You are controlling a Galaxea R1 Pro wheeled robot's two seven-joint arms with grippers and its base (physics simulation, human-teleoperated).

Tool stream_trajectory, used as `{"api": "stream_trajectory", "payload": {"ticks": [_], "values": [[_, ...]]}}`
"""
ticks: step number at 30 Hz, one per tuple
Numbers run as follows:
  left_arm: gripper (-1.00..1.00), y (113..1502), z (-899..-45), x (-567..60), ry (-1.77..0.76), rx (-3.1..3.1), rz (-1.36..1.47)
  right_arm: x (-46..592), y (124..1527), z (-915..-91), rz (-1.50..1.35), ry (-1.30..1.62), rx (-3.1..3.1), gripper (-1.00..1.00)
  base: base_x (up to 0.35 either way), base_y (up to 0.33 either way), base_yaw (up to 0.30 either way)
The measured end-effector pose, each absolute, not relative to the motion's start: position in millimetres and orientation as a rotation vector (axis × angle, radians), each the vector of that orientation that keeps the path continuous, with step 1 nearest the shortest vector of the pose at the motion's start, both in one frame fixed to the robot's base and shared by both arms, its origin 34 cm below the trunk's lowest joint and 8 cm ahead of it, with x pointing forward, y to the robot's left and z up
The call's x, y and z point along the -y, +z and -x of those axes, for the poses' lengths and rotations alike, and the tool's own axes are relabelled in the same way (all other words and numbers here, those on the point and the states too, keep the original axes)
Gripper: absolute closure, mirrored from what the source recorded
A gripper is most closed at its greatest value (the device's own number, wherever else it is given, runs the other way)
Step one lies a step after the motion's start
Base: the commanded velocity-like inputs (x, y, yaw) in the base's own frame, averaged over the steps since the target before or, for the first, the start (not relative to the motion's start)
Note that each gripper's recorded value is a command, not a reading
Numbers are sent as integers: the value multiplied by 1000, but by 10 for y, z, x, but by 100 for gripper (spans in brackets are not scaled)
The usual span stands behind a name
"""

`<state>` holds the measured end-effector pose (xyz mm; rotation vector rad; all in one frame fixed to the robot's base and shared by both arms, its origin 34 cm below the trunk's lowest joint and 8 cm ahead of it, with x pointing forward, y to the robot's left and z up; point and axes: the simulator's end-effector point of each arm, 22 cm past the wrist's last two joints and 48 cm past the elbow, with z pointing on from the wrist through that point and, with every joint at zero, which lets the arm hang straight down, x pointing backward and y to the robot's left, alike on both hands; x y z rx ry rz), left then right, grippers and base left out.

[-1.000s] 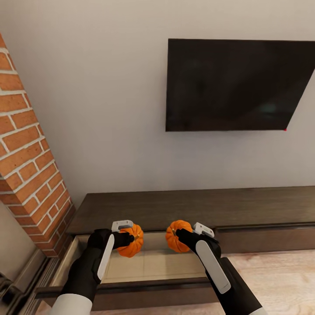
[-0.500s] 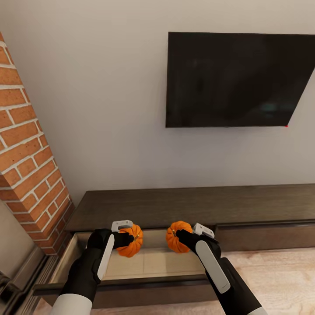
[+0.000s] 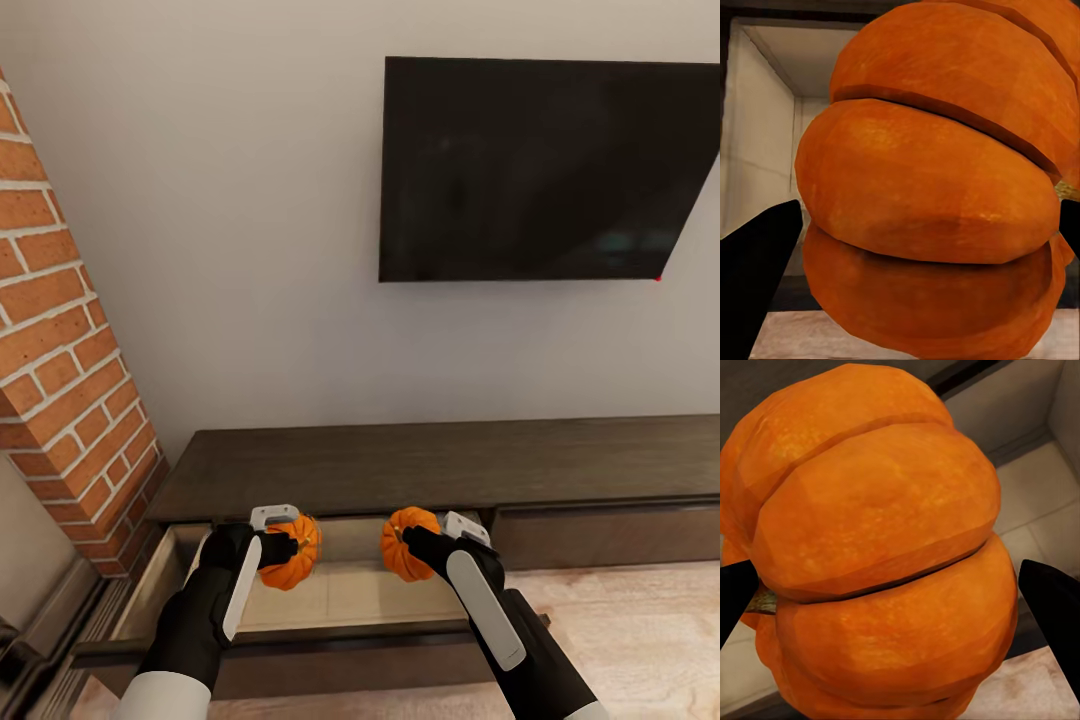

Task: Place each of the two pumpkins and all three candles from the living room inside a cabinet in the living room (use any cabinet), then make sure every cabinet is closed, and position the cauldron so it is next to a table in the living room.

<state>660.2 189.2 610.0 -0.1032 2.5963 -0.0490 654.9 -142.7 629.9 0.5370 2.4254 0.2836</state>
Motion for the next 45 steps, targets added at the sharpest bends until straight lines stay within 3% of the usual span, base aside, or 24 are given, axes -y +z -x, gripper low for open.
{"api": "stream_trajectory", "payload": {"ticks": [7, 45], "values": [[100, 5954, -6559, -2097, 71, -2600, 144, 1428, 6161, -6530, -537, 284, -2424, 100, 0, 0, 0], [100, 5211, -6491, -2082, 55, -2554, 153, 1200, 5139, -6782, -501, 111, -2487, 100, 0, 0, 0]]}}
